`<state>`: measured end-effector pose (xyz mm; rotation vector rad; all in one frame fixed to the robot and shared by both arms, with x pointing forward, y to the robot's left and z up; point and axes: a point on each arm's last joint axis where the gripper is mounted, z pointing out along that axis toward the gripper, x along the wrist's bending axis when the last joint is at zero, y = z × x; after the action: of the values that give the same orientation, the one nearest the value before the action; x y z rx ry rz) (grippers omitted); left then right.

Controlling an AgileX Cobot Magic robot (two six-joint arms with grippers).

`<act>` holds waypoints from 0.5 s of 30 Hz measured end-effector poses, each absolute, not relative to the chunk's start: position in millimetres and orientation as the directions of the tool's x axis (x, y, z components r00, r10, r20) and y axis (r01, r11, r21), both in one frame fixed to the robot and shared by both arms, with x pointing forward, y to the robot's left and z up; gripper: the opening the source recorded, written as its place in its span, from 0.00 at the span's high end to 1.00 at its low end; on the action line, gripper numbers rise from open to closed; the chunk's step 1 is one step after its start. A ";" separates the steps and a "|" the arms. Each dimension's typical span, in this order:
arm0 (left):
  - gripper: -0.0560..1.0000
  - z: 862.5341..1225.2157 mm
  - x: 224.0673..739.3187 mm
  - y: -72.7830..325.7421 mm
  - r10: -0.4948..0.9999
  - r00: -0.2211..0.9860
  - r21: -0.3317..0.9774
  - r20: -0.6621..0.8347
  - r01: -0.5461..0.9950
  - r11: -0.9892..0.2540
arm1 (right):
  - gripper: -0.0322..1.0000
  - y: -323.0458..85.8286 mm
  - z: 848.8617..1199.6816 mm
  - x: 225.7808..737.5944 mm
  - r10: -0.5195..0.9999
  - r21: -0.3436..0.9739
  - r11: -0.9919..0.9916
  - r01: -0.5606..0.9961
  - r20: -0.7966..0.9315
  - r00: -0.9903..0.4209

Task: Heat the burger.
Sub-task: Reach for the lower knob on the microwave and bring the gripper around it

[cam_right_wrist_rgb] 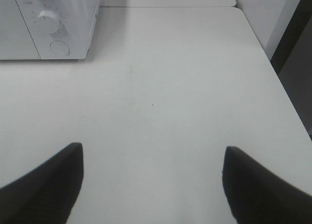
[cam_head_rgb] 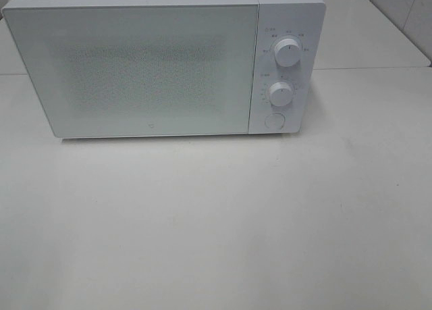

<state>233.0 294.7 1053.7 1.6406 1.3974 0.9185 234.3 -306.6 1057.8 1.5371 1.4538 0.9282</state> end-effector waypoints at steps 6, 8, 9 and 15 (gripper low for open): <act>0.01 1053.7 233.0 294.7 0.990 0.135 0.899 0.039 0.428 -0.093 | 0.24 -306.6 1057.8 234.3 0.998 0.915 -0.011 0.404 -0.017 0.067; 0.01 1053.7 233.0 294.7 0.990 0.135 0.899 0.039 0.428 -0.093 | 0.24 -306.6 1057.8 234.3 0.998 0.915 -0.011 0.404 -0.017 0.067; 0.01 1053.7 233.0 294.7 0.990 0.135 0.899 0.039 0.428 -0.093 | 0.24 -306.6 1057.8 234.3 0.998 0.915 -0.011 0.404 -0.017 0.067; 0.01 1053.7 233.0 294.7 0.990 0.136 0.899 0.038 0.428 -0.093 | 0.24 -306.6 1057.8 234.3 0.998 0.915 -0.011 0.404 -0.017 0.067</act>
<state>233.0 294.7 1053.7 1.6403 1.3971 0.9174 234.3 -306.6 1057.8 1.5371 1.4538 0.9282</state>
